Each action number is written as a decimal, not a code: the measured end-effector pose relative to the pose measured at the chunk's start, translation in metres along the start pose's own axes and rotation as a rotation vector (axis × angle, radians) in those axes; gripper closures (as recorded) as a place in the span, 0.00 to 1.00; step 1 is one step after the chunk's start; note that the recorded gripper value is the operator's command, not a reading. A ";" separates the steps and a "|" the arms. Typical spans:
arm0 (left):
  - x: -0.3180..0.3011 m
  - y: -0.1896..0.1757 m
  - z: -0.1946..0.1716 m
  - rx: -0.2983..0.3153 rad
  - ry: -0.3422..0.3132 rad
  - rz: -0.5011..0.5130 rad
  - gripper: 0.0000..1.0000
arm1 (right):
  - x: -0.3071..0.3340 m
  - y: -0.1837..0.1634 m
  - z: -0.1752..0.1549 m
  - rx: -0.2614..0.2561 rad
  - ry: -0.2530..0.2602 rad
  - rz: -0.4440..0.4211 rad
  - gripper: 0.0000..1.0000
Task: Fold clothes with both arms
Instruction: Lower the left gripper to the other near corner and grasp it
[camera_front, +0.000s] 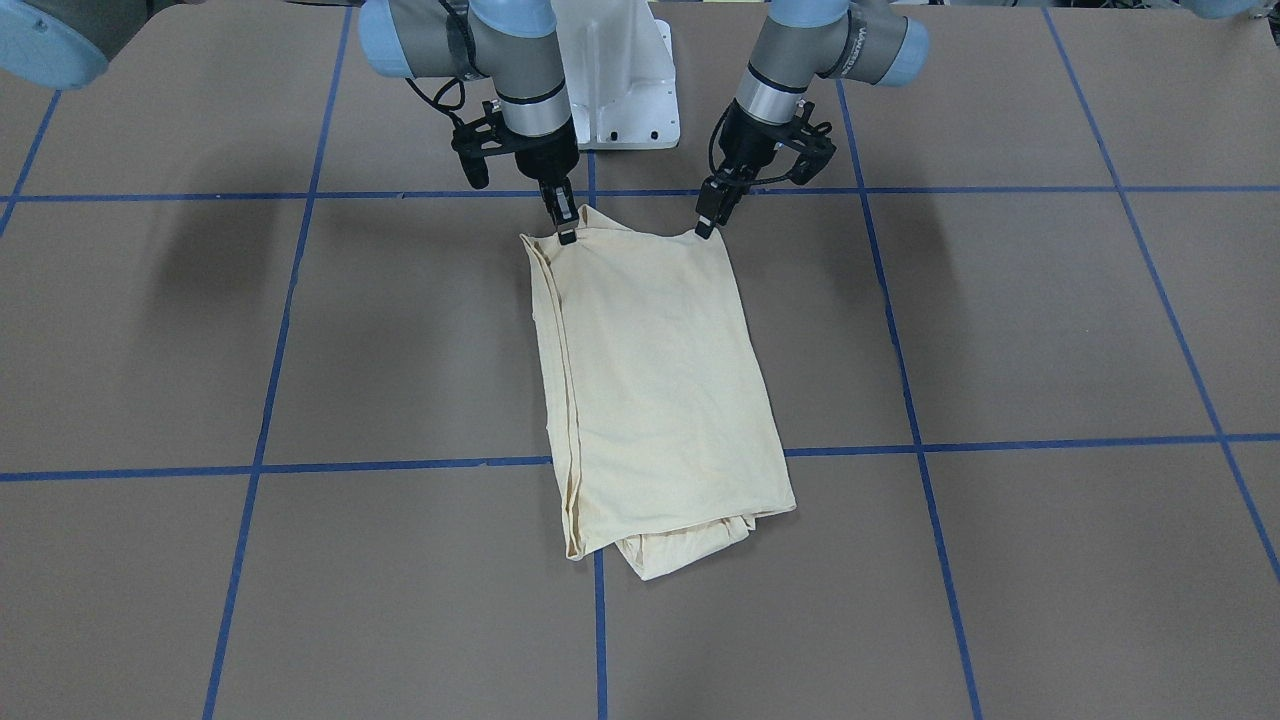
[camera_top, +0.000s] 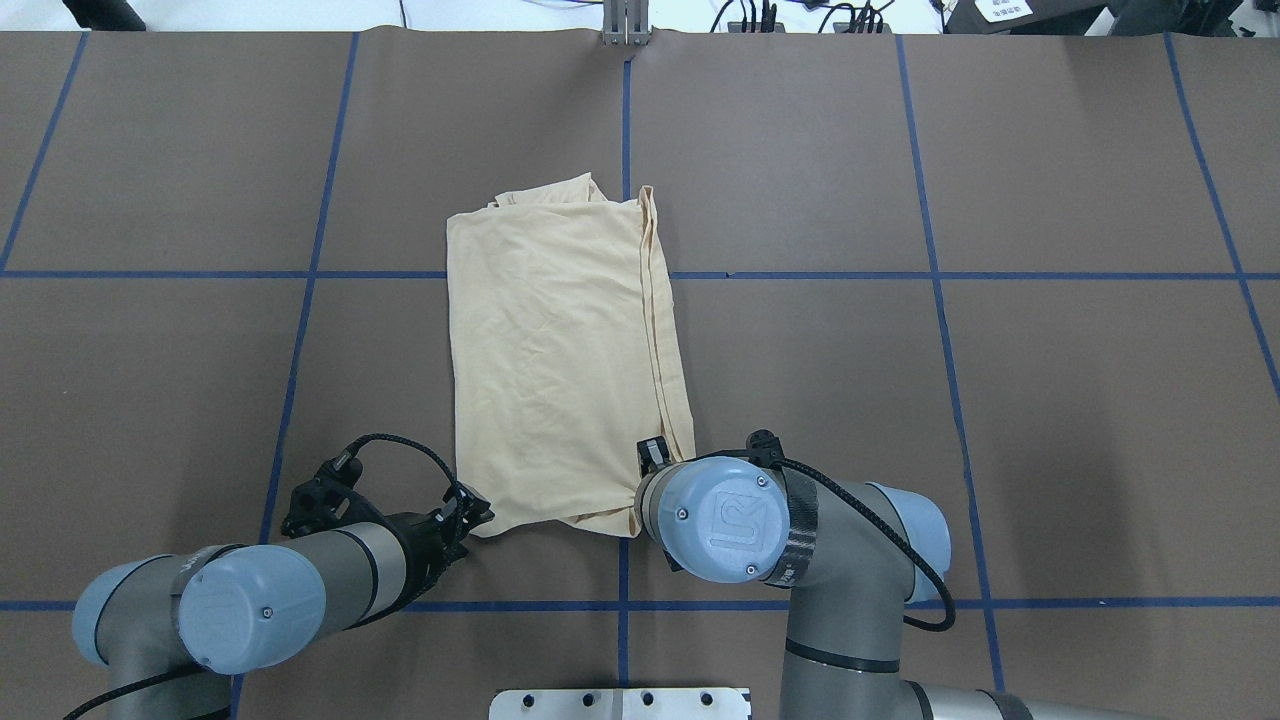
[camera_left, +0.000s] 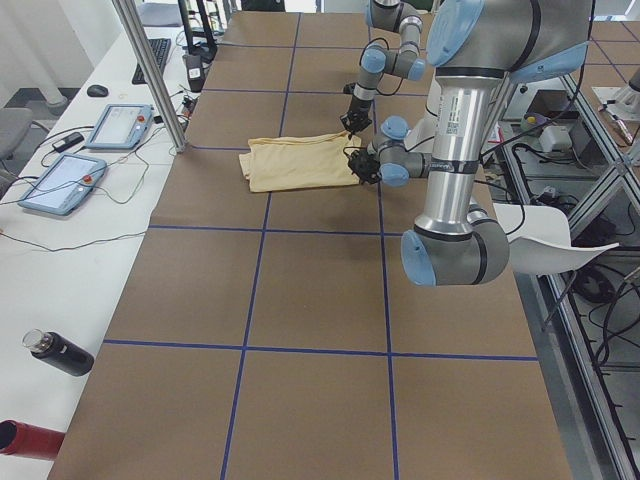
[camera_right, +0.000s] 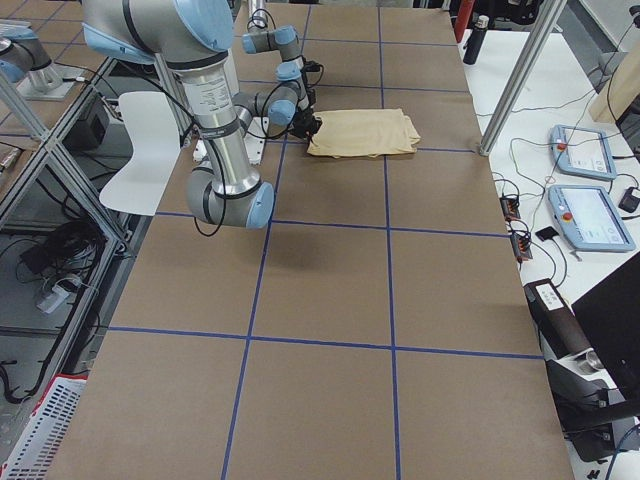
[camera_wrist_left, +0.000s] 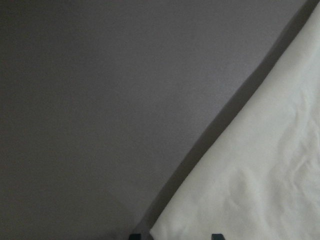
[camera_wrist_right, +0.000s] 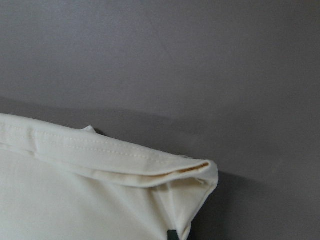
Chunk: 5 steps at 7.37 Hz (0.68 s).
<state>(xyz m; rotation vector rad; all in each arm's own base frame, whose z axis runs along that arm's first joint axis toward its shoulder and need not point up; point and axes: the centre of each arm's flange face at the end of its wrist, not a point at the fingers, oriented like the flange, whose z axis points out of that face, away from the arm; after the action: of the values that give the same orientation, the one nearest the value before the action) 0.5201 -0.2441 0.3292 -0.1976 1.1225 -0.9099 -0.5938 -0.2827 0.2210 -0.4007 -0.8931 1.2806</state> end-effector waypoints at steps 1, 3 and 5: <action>-0.001 0.001 0.000 -0.001 -0.001 0.000 0.64 | 0.000 0.000 0.000 -0.001 0.000 0.000 1.00; -0.001 0.001 0.001 0.000 -0.003 0.001 1.00 | -0.001 0.001 -0.003 -0.005 -0.002 0.000 1.00; -0.002 0.000 0.002 0.002 -0.006 -0.002 1.00 | -0.001 0.001 -0.007 -0.013 -0.006 0.001 1.00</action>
<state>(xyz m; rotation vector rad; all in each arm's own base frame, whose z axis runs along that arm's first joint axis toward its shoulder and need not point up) 0.5216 -0.2427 0.3316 -0.1998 1.1161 -0.9116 -0.5886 -0.2822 0.2156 -0.4074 -0.9066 1.2784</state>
